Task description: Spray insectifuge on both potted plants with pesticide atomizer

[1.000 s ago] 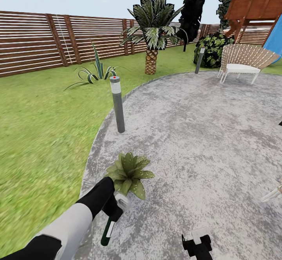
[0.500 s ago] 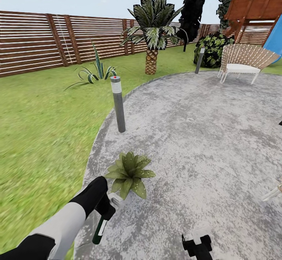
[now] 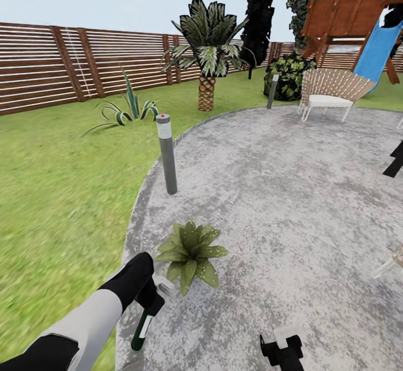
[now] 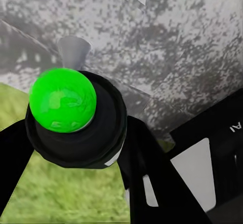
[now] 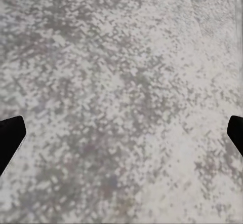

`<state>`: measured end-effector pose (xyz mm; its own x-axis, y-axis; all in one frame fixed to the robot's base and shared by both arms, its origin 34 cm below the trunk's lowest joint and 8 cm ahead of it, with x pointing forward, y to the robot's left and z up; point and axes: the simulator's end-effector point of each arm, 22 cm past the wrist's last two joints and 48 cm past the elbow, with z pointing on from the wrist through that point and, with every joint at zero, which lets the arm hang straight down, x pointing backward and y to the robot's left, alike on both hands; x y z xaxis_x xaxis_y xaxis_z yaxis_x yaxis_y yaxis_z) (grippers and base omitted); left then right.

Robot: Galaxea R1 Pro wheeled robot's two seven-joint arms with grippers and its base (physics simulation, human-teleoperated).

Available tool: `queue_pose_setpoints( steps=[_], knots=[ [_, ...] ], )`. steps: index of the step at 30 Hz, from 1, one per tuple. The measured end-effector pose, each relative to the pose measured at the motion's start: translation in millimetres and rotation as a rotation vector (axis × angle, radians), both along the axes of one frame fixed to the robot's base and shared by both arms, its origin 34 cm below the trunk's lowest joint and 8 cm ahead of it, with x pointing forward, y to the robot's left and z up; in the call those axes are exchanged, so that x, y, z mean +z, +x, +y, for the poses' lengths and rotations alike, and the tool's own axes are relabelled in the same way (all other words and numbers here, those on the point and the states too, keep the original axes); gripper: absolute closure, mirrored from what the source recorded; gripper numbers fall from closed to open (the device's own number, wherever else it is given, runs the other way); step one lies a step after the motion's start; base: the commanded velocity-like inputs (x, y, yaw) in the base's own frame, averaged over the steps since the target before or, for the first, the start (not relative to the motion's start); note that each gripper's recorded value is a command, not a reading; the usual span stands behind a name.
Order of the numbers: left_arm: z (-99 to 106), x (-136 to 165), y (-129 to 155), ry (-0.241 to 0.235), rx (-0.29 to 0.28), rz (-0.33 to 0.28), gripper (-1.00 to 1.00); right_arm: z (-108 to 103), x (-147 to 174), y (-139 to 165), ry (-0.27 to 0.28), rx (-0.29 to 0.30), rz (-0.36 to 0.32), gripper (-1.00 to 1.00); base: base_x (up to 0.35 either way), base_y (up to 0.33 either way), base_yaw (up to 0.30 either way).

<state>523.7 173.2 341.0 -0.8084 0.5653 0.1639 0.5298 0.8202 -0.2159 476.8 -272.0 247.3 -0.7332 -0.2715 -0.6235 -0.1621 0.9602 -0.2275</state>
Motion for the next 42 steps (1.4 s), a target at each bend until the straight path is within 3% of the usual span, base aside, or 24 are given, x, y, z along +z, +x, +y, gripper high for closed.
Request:
queue_pose_setpoints(
  steps=[8, 13, 17, 21, 24, 29, 42],
  knots=[
    [8, -5, -10, 0.001, 0.004, 0.024, 1.0, 0, 0, 0, 0.0, 0.0, 0.0, -1.0, 0.004, 0.004, -0.002],
    [2, 5, -7, -0.066, 0.021, 0.048, 1.0, 0, 0, 0, -0.001, 0.0, 0.0, -1.0, 0.0, 0.0, 0.0],
    [0, 15, 11, -0.041, -0.053, 0.018, 1.0, -1, 0, 0, -0.001, 0.0, 0.0, -1.0, 0.0, 0.0, 0.0],
    [3, 14, 6, -0.009, -0.11, 0.029, 1.0, -14, 0, -1, -0.019, -0.001, 0.002, -1.0, 0.0, 0.0, 0.0],
    [6, 13, 4, -0.006, -0.108, 0.035, 1.0, -19, 0, -1, -0.025, -0.002, 0.002, -1.0, 0.0, 0.0, 0.0],
    [-6, 20, 0, -0.06, -0.099, 0.067, 1.0, -19, 0, -1, -0.025, -0.002, 0.002, -1.0, 0.0, 0.13, 0.0],
    [-15, 23, -1, -0.074, -0.103, 0.072, 1.0, -20, 1, -1, -0.026, -0.005, 0.001, -1.0, 0.135, 0.257, -0.236]
  ],
)
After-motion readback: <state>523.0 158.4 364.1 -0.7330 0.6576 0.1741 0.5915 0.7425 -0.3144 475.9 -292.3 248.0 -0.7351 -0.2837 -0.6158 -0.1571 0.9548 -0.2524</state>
